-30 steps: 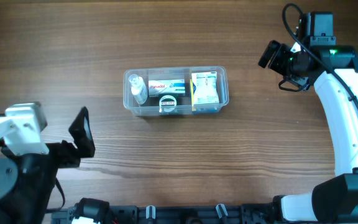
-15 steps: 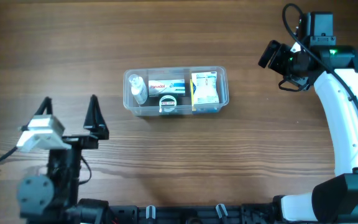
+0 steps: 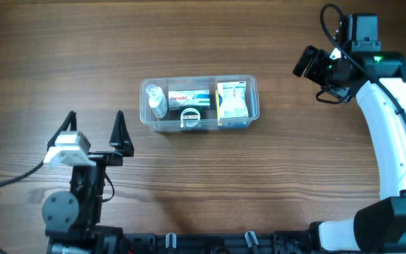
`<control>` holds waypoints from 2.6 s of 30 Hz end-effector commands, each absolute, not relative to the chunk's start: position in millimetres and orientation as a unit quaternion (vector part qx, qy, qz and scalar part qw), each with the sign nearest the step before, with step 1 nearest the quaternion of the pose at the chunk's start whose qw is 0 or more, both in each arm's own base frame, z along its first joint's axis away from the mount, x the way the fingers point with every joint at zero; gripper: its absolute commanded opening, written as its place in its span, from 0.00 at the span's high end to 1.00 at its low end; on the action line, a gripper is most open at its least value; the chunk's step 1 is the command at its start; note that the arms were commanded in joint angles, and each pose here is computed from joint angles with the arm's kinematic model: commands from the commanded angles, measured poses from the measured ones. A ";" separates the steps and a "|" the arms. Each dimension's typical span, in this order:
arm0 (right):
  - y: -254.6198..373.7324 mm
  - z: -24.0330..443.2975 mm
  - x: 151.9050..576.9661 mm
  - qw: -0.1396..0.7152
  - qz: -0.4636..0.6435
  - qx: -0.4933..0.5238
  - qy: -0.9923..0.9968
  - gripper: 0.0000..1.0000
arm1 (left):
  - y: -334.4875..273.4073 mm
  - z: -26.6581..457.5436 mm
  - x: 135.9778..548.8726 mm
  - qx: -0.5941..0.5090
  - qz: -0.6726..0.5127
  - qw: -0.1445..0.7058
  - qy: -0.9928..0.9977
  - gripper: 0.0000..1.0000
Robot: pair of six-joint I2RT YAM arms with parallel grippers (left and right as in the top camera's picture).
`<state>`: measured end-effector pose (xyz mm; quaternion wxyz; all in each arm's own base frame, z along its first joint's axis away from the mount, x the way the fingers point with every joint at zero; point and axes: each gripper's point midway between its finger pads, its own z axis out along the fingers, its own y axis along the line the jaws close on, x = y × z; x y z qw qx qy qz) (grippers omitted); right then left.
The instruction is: Pack container
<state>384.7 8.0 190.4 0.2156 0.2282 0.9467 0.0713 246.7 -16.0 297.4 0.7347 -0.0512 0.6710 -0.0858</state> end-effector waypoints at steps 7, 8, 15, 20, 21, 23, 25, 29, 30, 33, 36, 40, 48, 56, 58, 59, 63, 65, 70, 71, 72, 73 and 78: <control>10.5 201.2 385.0 0.228 0.082 0.231 0.942 0.00 | -10.4 277.4 233.6 -0.048 -0.087 0.749 0.655 0.00; 10.5 201.2 385.0 0.228 0.082 0.231 0.942 0.00 | -10.2 274.6 233.5 -0.048 -0.087 0.749 0.655 0.00; 10.5 201.2 385.0 0.228 0.082 0.231 0.942 0.00 | -8.5 255.1 234.2 -0.051 -0.084 0.746 0.658 0.00; 10.5 201.2 385.0 0.228 0.082 0.231 0.942 0.00 | -5.6 248.6 233.4 -0.053 -0.080 0.753 0.651 0.00; 10.5 201.2 385.0 0.228 0.082 0.231 0.942 0.00 | -5.7 247.7 233.3 -0.051 -0.081 0.755 0.648 0.00; 10.5 201.2 385.0 0.228 0.082 0.231 0.942 0.00 | -5.7 247.3 233.5 -0.050 -0.082 0.762 0.641 0.00; 10.5 201.2 385.0 0.228 0.082 0.231 0.942 0.00 | -7.0 246.9 234.3 -0.047 -0.085 0.766 0.636 0.00; 10.5 201.2 385.0 0.228 0.082 0.231 0.942 0.00 | -11.1 243.1 236.3 -0.037 -0.093 0.774 0.626 0.00; 10.5 201.2 385.0 0.228 0.082 0.231 0.942 0.00 | -12.2 241.7 236.7 -0.034 -0.095 0.774 0.625 0.00; 10.5 201.2 385.0 0.228 0.082 0.231 0.942 0.00 | -13.2 234.1 238.9 -0.031 -0.096 0.776 0.623 0.00; 10.5 201.2 385.0 0.228 0.082 0.231 0.942 0.00 | -13.9 223.6 241.3 -0.031 -0.097 0.768 0.632 0.00; 10.5 201.2 385.0 0.228 0.082 0.231 0.942 0.00 | -13.9 214.4 243.0 -0.033 -0.096 0.756 0.647 0.00; 10.5 201.2 385.0 0.228 0.082 0.231 0.942 0.00 | -14.0 169.7 246.1 -0.040 -0.092 0.693 0.713 0.00; 10.5 201.2 385.0 0.228 0.082 0.231 0.942 0.00 | -13.4 157.6 245.6 -0.043 -0.090 0.676 0.730 0.00; 10.5 201.2 385.0 0.228 0.082 0.231 0.942 0.00 | -13.3 157.7 245.7 -0.044 -0.090 0.676 0.730 0.00; 10.5 201.2 385.0 0.228 0.082 0.231 0.942 0.00 | -13.4 157.7 245.6 -0.043 -0.090 0.676 0.730 0.00; 10.5 201.2 385.0 0.228 0.082 0.231 0.942 0.00 | -13.4 157.7 245.6 -0.043 -0.090 0.676 0.730 0.00; 10.5 201.2 385.0 0.228 0.082 0.231 0.942 0.00 | -13.3 157.6 245.7 -0.044 -0.090 0.676 0.730 0.00; 10.5 201.2 385.0 0.228 0.082 0.231 0.942 0.00 | -13.4 157.6 245.7 -0.043 -0.090 0.676 0.730 0.00; 10.5 201.2 385.0 0.228 0.082 0.231 0.942 0.00 | -13.3 157.6 245.7 -0.044 -0.090 0.676 0.730 0.00; 10.5 201.2 385.0 0.228 0.082 0.231 0.942 0.00 | -13.3 157.6 245.7 -0.044 -0.090 0.676 0.730 0.00; 10.5 201.2 385.0 0.228 0.082 0.231 0.942 0.00 | -13.4 157.6 245.7 -0.043 -0.090 0.676 0.730 0.00; 10.5 201.2 385.0 0.228 0.082 0.231 0.942 0.00 | -13.4 157.6 245.7 -0.043 -0.090 0.676 0.730 0.00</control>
